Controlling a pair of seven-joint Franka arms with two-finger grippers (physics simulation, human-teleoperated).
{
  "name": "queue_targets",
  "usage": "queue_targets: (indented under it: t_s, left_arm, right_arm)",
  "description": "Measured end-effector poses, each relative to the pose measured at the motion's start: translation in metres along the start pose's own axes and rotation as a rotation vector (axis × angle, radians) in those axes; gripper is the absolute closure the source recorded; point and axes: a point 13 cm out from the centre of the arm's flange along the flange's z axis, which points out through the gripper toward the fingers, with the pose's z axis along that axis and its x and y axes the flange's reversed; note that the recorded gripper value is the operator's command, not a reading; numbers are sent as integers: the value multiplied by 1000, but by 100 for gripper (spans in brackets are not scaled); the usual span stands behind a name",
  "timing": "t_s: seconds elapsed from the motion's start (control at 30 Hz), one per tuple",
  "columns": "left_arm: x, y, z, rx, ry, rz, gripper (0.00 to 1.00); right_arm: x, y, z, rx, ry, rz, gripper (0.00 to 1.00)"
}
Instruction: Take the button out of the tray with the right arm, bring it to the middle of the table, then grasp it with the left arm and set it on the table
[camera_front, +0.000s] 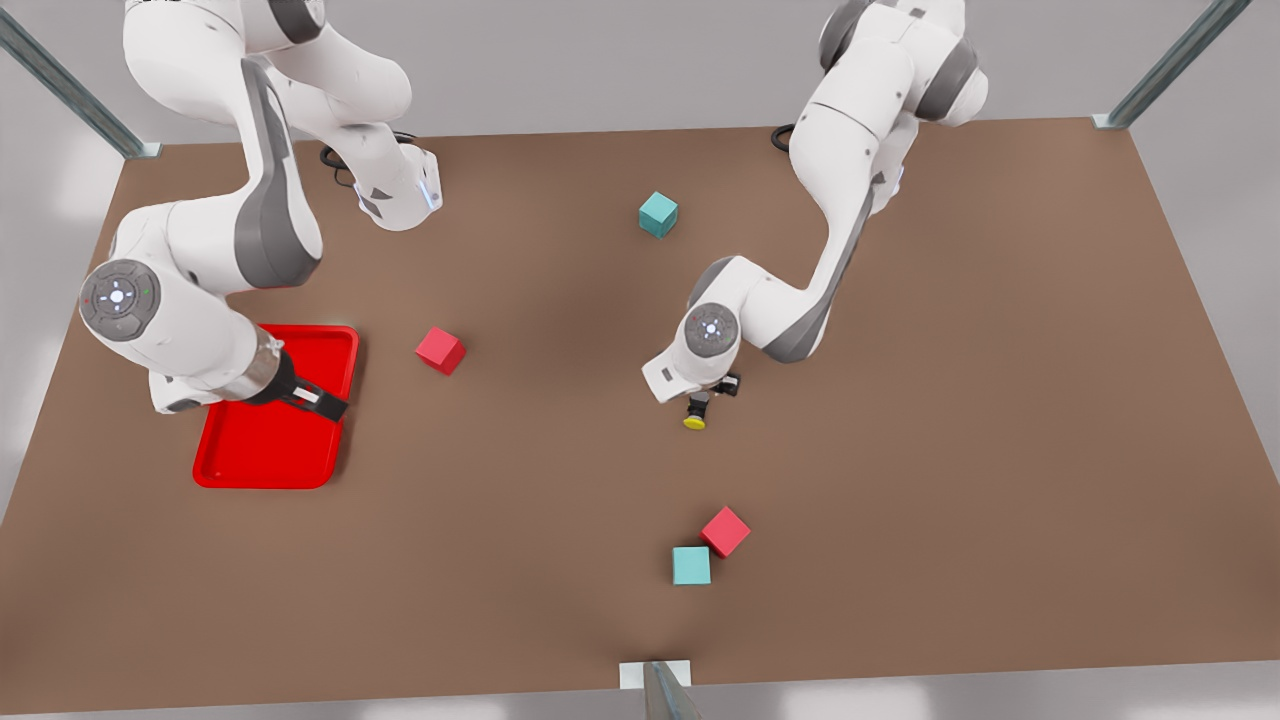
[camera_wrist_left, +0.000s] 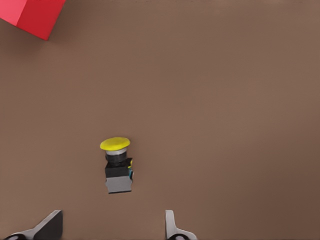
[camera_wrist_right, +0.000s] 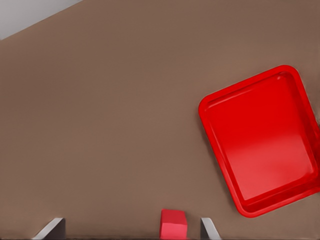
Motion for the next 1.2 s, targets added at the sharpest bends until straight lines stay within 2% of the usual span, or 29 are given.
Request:
queue_targets:
  t_s: [0.17, 0.4, 0.7, 1.1, 1.2]
  left_arm:
    - [-32, 13, 38, 22, -85, -140, 0]
    - [-24, 19, 72, 1, -103, -213, 0]
    - [-21, 21, 94, 0, -106, -260, 0]
    - [-20, 27, 124, -13, -83, -230, 0]
    - [-22, 26, 122, -11, -88, -222, 3]
  right_arm:
    - [7, -15, 8, 44, 72, -127, 0]
    - [-3, -44, -3, 37, 94, -215, 0]
    - [8, -37, -1, 40, 120, -347, 0]
    - [6, -41, -1, 39, 126, -426, 0]
    - [6, -42, -1, 37, 127, -438, 0]
